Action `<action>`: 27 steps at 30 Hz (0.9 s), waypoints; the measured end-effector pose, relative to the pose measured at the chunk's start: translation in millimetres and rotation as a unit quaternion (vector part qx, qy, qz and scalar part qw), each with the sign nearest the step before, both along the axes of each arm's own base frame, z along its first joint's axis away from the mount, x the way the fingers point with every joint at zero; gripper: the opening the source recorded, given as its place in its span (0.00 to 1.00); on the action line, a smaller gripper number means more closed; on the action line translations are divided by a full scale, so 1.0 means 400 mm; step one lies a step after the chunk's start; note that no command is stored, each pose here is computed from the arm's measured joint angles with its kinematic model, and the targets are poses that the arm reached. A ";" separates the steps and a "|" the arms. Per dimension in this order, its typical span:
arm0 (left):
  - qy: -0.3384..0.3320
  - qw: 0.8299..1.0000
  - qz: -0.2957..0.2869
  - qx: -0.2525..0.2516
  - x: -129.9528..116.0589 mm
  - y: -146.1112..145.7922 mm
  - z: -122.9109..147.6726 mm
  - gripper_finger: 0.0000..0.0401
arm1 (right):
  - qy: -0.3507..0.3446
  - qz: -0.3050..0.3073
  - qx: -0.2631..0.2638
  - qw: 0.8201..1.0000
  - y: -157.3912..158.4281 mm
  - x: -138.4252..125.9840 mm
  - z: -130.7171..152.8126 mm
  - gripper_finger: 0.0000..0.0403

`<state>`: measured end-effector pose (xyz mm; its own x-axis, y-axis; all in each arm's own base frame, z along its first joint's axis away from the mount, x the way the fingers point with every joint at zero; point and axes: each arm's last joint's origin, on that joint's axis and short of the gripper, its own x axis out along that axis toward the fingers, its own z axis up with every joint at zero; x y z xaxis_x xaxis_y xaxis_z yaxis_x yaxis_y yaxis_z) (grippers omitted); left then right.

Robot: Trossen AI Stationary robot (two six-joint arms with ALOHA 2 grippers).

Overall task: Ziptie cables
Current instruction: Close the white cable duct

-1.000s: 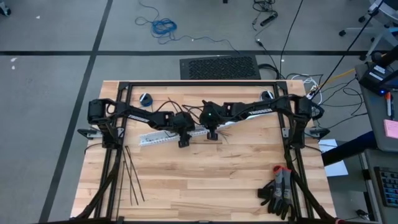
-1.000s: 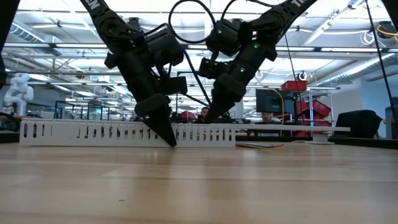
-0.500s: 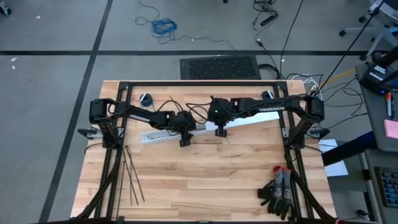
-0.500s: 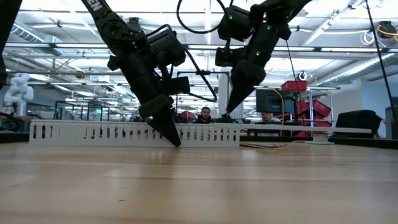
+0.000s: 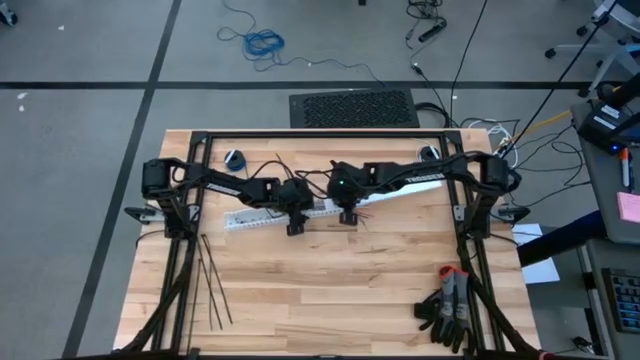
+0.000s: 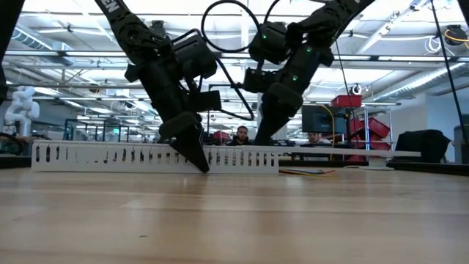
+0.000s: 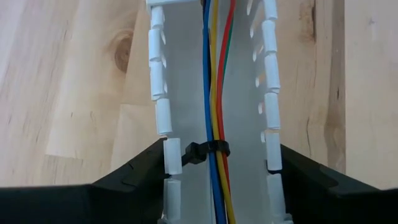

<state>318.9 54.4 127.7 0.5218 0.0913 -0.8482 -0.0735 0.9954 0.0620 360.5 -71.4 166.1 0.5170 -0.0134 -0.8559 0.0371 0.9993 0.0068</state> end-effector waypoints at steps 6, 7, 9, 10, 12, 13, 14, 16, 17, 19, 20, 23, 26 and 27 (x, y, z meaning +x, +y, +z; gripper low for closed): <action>-0.003 1.000 0.000 0.000 0.001 0.000 0.000 0.57 | -0.015 0.003 0.002 1.000 0.003 0.007 0.002 0.00; -0.003 1.000 0.000 0.000 0.001 0.000 0.000 0.57 | -0.014 0.000 -0.004 1.000 0.004 0.007 0.005 0.00; -0.004 1.000 -0.001 0.000 0.001 0.000 0.000 0.57 | -0.013 -0.004 -0.005 1.000 0.005 0.003 0.011 0.00; -0.005 1.000 -0.003 0.002 0.002 0.000 0.001 0.57 | -0.012 -0.005 -0.004 1.000 0.005 0.001 0.014 0.00; -0.006 1.000 -0.008 0.004 0.002 0.000 0.003 0.58 | -0.010 -0.008 -0.002 1.000 0.006 -0.001 0.016 0.00; -0.009 1.000 -0.010 0.005 0.002 0.000 0.007 0.59 | -0.009 -0.010 -0.001 1.000 0.006 -0.002 0.016 0.00; -0.011 1.000 -0.011 0.005 0.001 0.000 0.011 0.60 | -0.006 -0.011 0.000 1.000 0.006 -0.003 0.015 0.00; -0.013 1.000 -0.012 0.006 -0.001 0.000 0.019 0.63 | -0.002 -0.015 0.004 1.000 0.006 -0.004 0.013 0.00; -0.013 1.000 -0.013 0.005 -0.003 -0.001 0.025 0.65 | -0.002 -0.017 0.006 1.000 0.006 -0.003 0.012 0.00; -0.022 1.000 -0.021 -0.005 -0.003 -0.003 0.040 0.67 | 0.001 -0.018 0.009 1.000 0.007 -0.004 0.012 0.00; -0.032 0.999 -0.025 -0.010 -0.003 -0.004 0.052 0.68 | 0.001 -0.018 0.009 1.000 0.007 -0.004 0.012 0.00; -0.056 0.998 -0.030 -0.013 0.000 -0.005 0.076 0.69 | 0.004 -0.019 0.010 1.000 0.007 -0.005 0.011 0.00; -0.071 0.997 -0.031 -0.011 0.002 -0.005 0.086 0.70 | 0.004 -0.020 0.009 1.000 0.007 -0.006 0.010 0.00; -0.082 0.996 -0.032 -0.010 0.006 -0.005 0.090 0.70 | 0.004 -0.020 0.009 1.000 0.007 -0.006 0.010 0.00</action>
